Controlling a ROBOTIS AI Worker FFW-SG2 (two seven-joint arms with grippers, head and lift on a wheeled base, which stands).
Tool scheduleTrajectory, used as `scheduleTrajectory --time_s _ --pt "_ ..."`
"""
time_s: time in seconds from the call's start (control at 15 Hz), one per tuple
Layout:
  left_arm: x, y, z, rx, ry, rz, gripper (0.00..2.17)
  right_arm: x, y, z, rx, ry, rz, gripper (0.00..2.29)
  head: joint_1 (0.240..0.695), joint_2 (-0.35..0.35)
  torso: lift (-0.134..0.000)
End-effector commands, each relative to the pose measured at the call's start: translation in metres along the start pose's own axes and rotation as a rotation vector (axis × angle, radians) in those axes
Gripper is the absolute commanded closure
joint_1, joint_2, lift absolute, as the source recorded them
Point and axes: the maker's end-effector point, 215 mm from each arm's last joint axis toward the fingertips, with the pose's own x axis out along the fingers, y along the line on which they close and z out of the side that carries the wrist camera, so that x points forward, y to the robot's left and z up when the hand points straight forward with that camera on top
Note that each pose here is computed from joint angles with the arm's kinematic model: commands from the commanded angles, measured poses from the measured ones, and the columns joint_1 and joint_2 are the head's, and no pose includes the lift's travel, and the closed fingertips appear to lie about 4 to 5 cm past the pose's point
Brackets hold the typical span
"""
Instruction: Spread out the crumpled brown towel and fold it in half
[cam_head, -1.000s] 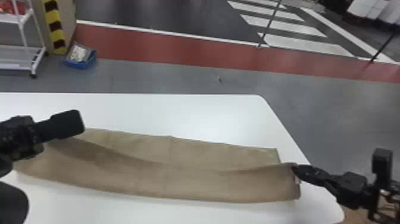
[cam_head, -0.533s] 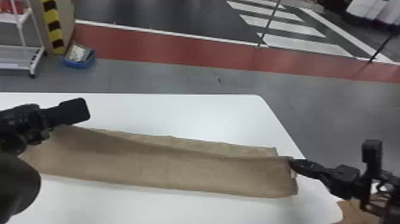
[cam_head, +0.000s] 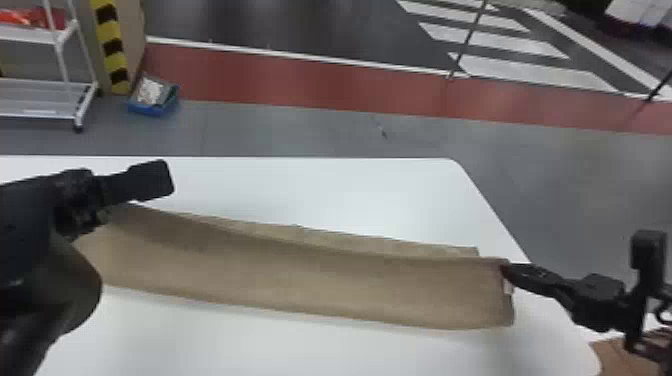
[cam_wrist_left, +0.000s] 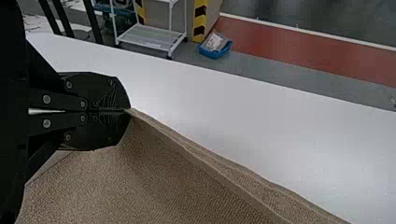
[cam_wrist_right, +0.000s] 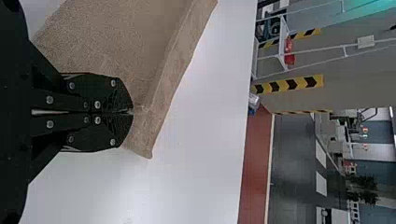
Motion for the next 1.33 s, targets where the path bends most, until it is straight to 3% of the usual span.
scheduleTrajectory --time_s 0.0,0.8,0.93,1.27 --pt "-0.001 0.002 -0.002 -0.005 0.001 -0.001 1.18 -0.007 -0.004 0.006 0.011 -0.015 -0.009 2.27 0.695 -0.289 -0.124" --pt "-0.005 0.015 -0.007 -0.011 0.028 0.025 1.18 0.009 -0.014 0.050 0.063 -0.037 -0.020 2.27 0.695 -0.278 -0.124" --pt "-0.003 0.016 -0.012 -0.011 0.033 0.027 1.18 0.014 -0.016 0.057 0.038 -0.021 -0.026 2.27 0.695 -0.271 -0.124" --pt "0.009 0.013 -0.019 -0.008 0.060 0.017 1.18 0.037 -0.017 0.049 0.015 0.043 -0.038 2.27 0.695 -0.254 -0.124"
